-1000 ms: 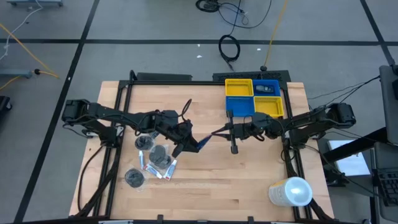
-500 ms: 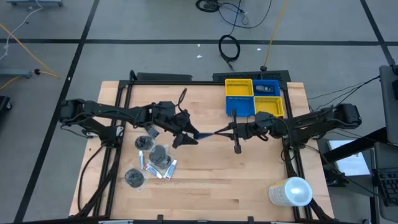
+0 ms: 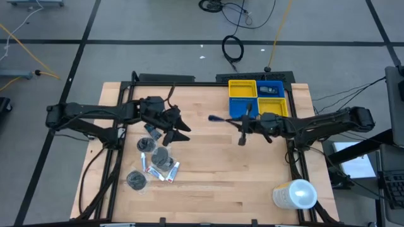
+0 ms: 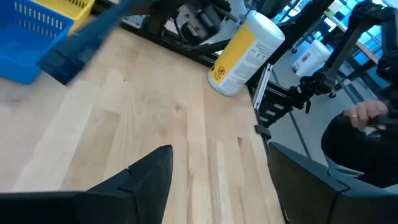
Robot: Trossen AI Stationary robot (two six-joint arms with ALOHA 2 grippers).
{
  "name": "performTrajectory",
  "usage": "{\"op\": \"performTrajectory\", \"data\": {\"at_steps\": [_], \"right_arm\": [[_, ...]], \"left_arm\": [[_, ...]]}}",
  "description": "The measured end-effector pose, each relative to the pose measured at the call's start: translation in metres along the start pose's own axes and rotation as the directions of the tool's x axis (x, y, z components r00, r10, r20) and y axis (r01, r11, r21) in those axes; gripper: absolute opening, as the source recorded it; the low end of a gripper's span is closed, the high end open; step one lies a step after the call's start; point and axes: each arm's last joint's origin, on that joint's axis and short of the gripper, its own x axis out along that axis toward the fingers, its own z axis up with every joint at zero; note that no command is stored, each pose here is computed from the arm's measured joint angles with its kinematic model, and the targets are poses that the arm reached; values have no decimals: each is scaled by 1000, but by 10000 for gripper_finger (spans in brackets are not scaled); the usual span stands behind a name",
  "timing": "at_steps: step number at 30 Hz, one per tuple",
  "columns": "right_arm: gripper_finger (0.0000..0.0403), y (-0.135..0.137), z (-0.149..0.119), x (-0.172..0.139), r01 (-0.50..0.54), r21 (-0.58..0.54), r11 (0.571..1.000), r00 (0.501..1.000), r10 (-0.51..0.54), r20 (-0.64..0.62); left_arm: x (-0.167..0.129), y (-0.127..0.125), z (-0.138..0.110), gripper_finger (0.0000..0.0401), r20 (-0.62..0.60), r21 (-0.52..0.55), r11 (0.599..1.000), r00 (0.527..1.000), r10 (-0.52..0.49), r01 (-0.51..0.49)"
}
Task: Pick & Place Travel size toiletries
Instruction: Put the bottom blue shave cream into the bottom blue basket
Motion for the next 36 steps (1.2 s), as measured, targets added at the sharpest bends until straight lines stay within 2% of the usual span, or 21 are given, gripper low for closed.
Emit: {"op": "performTrajectory", "data": {"at_steps": [5,10,19,29,36], "right_arm": [[0,-8,-7,-3,148,6,989,984,-147,-100],[0,-18,-21,-4,253,11,967,941,-244,-236],[0,-37,-40,-3,334,27,942,872,-298,-389],[0,-48,-52,-5,386,50,921,819,-318,-477],[0,-50,-63,-5,345,120,931,839,-249,-483]], "left_arm": [[-5,-3,0,237,2,-7,1000,1000,-2,2],[-4,-2,0,229,0,-13,1000,1000,0,0],[-5,-2,0,226,0,-11,1000,1000,8,-8],[-5,-2,0,227,-1,-10,1000,1000,9,-9],[-4,-2,0,227,-1,-10,1000,1000,10,-10]]}}
